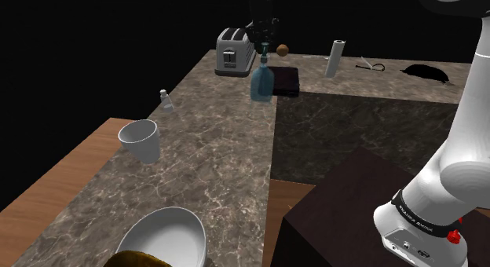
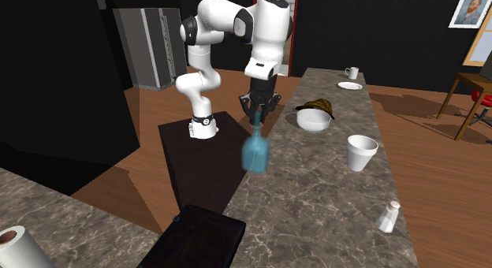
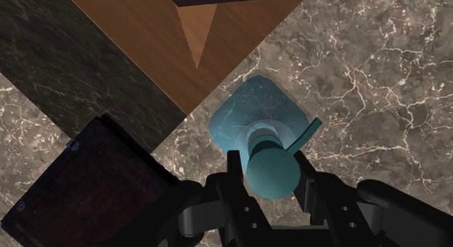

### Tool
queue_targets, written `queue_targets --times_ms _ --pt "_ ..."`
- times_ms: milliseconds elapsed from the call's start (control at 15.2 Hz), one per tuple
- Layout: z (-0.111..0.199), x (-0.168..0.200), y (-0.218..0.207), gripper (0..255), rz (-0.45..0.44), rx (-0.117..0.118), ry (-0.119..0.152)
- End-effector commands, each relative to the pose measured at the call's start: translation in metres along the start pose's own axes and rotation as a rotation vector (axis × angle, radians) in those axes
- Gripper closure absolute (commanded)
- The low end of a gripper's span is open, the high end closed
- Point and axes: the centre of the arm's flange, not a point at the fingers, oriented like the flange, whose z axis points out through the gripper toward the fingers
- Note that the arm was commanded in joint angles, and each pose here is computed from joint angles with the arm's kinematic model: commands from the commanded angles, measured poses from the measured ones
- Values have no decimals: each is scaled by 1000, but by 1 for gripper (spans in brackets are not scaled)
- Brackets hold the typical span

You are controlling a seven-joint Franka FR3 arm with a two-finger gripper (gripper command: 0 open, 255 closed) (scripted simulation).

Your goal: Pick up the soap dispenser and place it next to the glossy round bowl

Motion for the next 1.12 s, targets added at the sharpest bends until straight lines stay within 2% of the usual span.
queue_targets --times_ms 0,396,1056 --pt "-10 -1 1 255 0 0 0" --pt "-38 -4 3 255 0 0 0" --pt "-86 -76 -97 255 0 0 0"
